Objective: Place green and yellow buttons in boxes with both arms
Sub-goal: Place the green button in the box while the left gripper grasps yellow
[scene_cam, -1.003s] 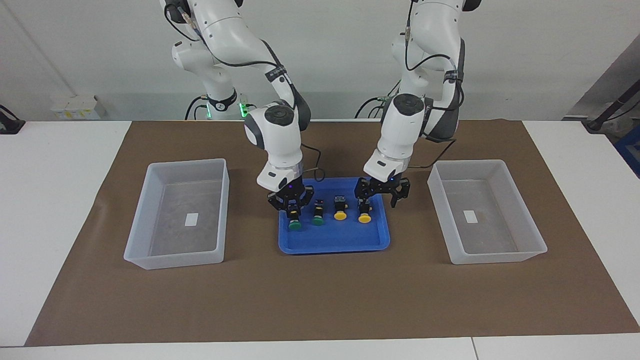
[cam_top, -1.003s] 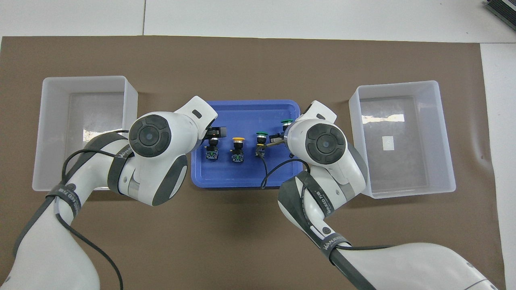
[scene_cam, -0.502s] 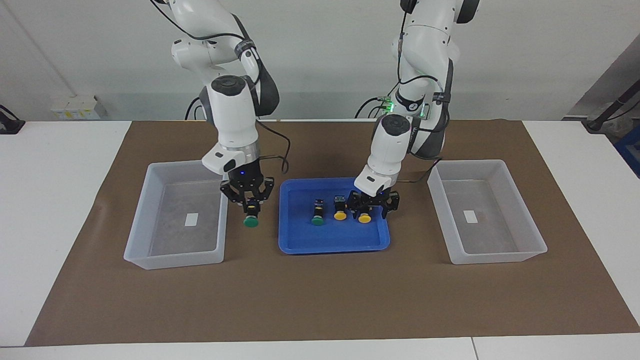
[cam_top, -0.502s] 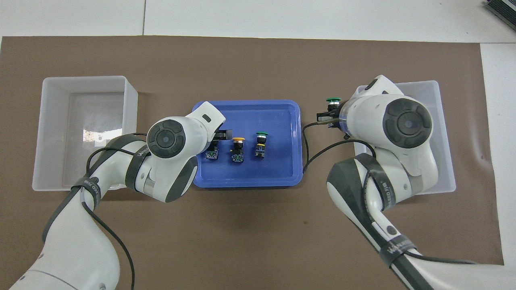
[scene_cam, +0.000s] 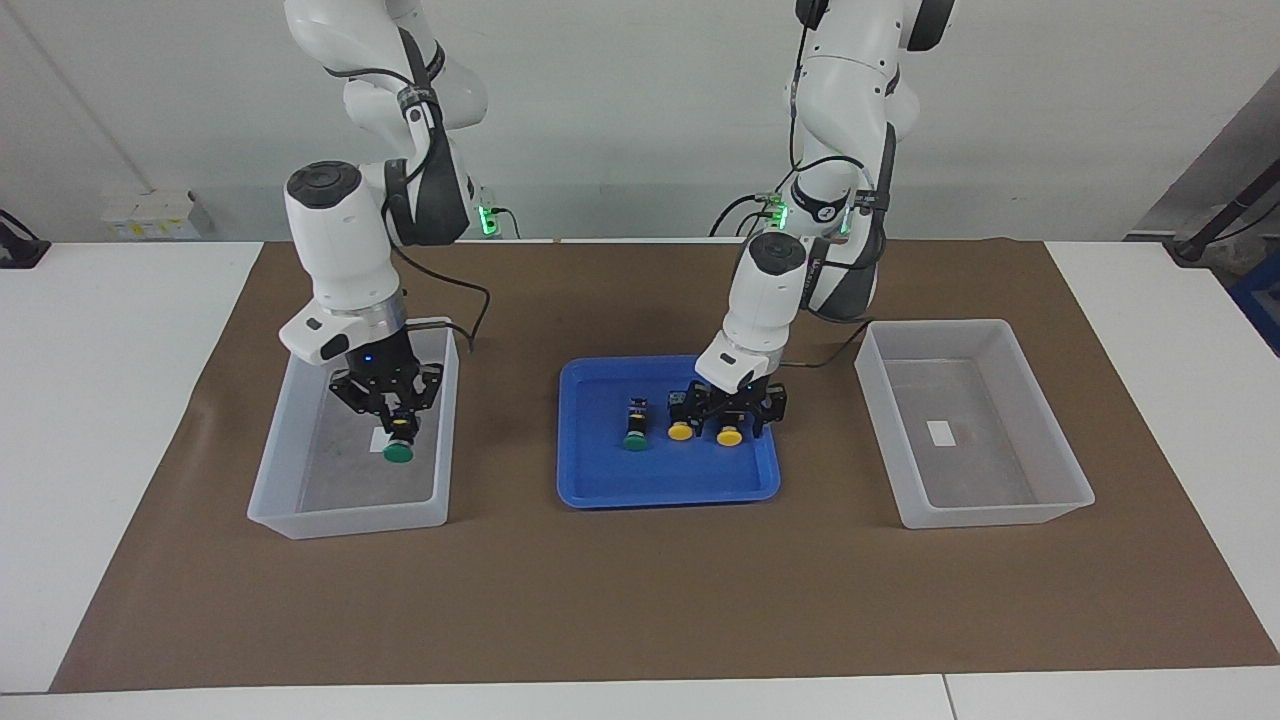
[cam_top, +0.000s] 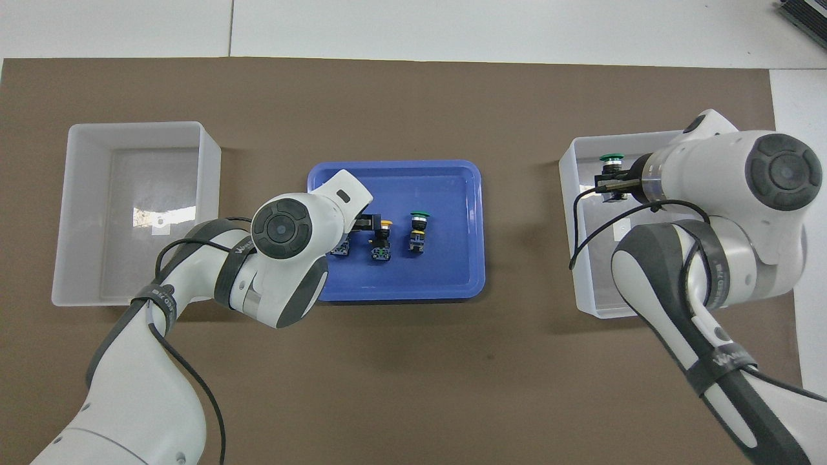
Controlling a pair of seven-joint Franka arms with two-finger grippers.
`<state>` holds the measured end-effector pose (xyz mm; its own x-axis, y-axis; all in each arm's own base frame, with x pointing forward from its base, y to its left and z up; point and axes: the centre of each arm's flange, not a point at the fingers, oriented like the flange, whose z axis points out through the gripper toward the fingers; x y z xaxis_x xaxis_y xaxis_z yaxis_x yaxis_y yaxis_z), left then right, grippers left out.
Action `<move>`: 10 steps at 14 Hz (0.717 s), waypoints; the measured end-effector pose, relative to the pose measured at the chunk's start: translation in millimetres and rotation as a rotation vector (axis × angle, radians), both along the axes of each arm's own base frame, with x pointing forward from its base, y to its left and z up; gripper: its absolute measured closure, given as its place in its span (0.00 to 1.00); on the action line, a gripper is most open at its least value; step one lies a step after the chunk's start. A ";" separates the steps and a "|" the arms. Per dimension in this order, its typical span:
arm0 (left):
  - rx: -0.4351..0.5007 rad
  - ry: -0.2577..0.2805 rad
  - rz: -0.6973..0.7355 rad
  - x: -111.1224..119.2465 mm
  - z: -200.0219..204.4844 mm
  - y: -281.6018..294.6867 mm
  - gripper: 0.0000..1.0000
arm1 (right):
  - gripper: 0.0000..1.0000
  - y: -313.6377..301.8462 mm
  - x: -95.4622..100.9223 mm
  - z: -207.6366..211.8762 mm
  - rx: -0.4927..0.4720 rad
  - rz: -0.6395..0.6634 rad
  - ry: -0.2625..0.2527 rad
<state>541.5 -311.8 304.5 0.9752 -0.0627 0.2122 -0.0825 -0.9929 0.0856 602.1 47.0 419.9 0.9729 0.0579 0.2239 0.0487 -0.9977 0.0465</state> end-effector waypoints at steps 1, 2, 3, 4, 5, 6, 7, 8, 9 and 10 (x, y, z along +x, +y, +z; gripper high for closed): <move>-0.001 0.000 -0.002 -1.3 0.0 -2.4 0.00 | 0.68 -10.0 -0.3 -8.1 -0.001 -0.015 0.015; -0.001 0.000 -0.003 -2.2 0.1 -4.0 0.00 | 0.68 -17.0 1.2 -17.2 0.000 -0.026 0.020; -0.001 0.000 -0.004 -2.9 0.1 -5.2 0.00 | 0.68 -20.6 4.5 -27.4 0.003 -0.031 0.014; -0.001 0.000 -0.005 -3.3 -0.1 -5.8 0.00 | 0.68 -23.6 8.5 -40.9 0.006 -0.034 0.007; -0.001 0.001 -0.005 -3.5 -0.4 -5.9 0.01 | 0.68 -28.7 13.2 -57.3 0.010 -0.041 -0.001; 0.000 0.002 -0.005 -3.5 -1.1 -5.6 0.02 | 0.68 -35.5 17.7 -74.2 0.014 -0.051 -0.010; 0.001 0.003 -0.004 -3.4 -2.0 -4.9 0.03 | 0.68 -41.3 20.5 -89.1 0.017 -0.059 -0.011; 0.003 0.004 -0.002 -2.9 -3.0 -3.7 0.11 | 0.68 -45.5 22.1 -101.0 0.019 -0.065 -0.007; 0.004 0.005 0.000 -2.6 -3.8 -2.5 0.19 | 0.68 -47.2 22.8 -107.9 0.019 -0.068 -0.001; 0.006 0.007 0.001 -2.6 -4.8 -1.4 0.19 | 0.68 -47.5 23.4 -111.6 0.020 -0.068 0.001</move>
